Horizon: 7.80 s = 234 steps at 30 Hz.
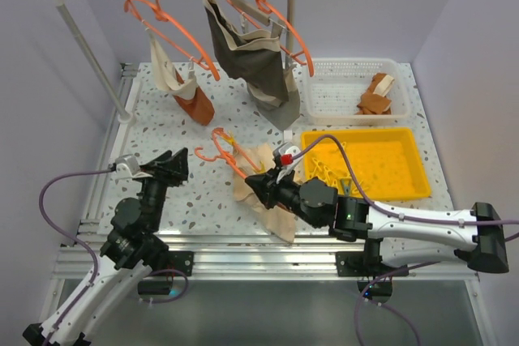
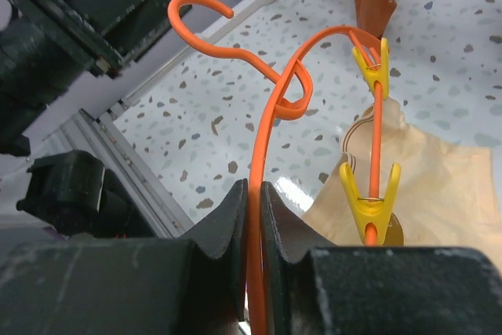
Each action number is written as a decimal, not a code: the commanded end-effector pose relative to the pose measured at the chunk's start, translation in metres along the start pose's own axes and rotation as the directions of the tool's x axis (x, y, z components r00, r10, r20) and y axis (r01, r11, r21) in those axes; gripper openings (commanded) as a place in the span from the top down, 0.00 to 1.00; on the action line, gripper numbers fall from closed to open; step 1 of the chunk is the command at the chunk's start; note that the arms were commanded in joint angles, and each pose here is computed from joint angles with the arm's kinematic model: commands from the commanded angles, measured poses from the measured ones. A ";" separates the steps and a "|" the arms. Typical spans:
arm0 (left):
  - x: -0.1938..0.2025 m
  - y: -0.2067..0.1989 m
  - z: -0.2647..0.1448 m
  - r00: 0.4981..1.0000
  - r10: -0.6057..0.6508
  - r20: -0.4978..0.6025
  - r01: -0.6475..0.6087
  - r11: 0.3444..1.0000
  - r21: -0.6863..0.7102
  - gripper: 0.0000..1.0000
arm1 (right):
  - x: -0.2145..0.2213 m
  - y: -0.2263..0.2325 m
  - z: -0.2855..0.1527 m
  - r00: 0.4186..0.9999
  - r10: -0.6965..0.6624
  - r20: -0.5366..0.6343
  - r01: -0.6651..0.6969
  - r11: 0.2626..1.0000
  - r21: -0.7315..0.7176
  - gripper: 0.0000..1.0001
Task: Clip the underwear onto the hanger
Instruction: Pick up the hanger at the center of the board, then adjust the clamp on the hanger.
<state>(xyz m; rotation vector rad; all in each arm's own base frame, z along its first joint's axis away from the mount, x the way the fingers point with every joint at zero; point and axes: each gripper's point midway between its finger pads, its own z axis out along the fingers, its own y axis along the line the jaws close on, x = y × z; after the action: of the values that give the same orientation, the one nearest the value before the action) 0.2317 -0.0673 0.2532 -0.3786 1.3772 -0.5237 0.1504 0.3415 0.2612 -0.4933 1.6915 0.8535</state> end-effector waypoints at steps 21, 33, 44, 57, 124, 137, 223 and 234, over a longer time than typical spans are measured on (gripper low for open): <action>0.004 -0.106 -0.016 0.953 -0.279 -0.120 0.300 0.804 0.514 0.39 | -0.088 0.010 0.029 0.935 0.104 0.340 -0.100 0.995 -0.029 1.00; 0.004 -0.128 -0.022 0.915 -0.341 -0.214 0.401 0.713 0.575 0.36 | -0.097 0.026 0.038 0.922 0.104 0.372 -0.078 0.993 -0.085 1.00; 0.005 -0.142 -0.022 0.897 -0.364 -0.252 0.439 0.660 0.610 0.35 | -0.084 0.031 0.044 0.934 0.097 0.345 -0.063 0.992 -0.107 1.00; 0.003 -0.145 -0.018 0.907 -0.352 -0.232 0.417 0.670 0.614 0.71 | -0.057 0.040 0.053 0.969 0.045 0.242 -0.011 0.990 -0.143 1.00; 0.011 -0.121 -0.009 0.919 -0.343 -0.194 0.393 0.764 0.513 0.64 | 0.003 -0.014 0.052 0.961 -0.271 -0.057 0.276 0.953 0.122 1.00; 0.031 -0.113 0.003 0.947 -0.240 -0.214 0.314 0.833 0.456 0.41 | -0.036 -0.034 0.025 0.944 -0.277 -0.179 0.317 0.910 0.266 1.00; 0.008 -0.129 -0.012 0.994 -0.064 -0.084 0.102 0.790 0.604 0.41 | 0.008 -0.026 -0.025 0.779 -0.263 -0.569 0.398 0.909 0.125 1.00; 0.038 -0.138 -0.011 0.983 -0.052 -0.175 0.153 0.758 0.634 0.41 | 0.011 -0.015 -0.016 0.793 -0.266 -0.548 0.372 0.924 0.090 1.00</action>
<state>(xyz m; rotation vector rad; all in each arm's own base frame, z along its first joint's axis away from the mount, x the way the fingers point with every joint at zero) 0.2127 -0.1962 0.2916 0.1347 1.2614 -1.0604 0.1471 0.3116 0.2324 -0.9514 2.1319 0.2214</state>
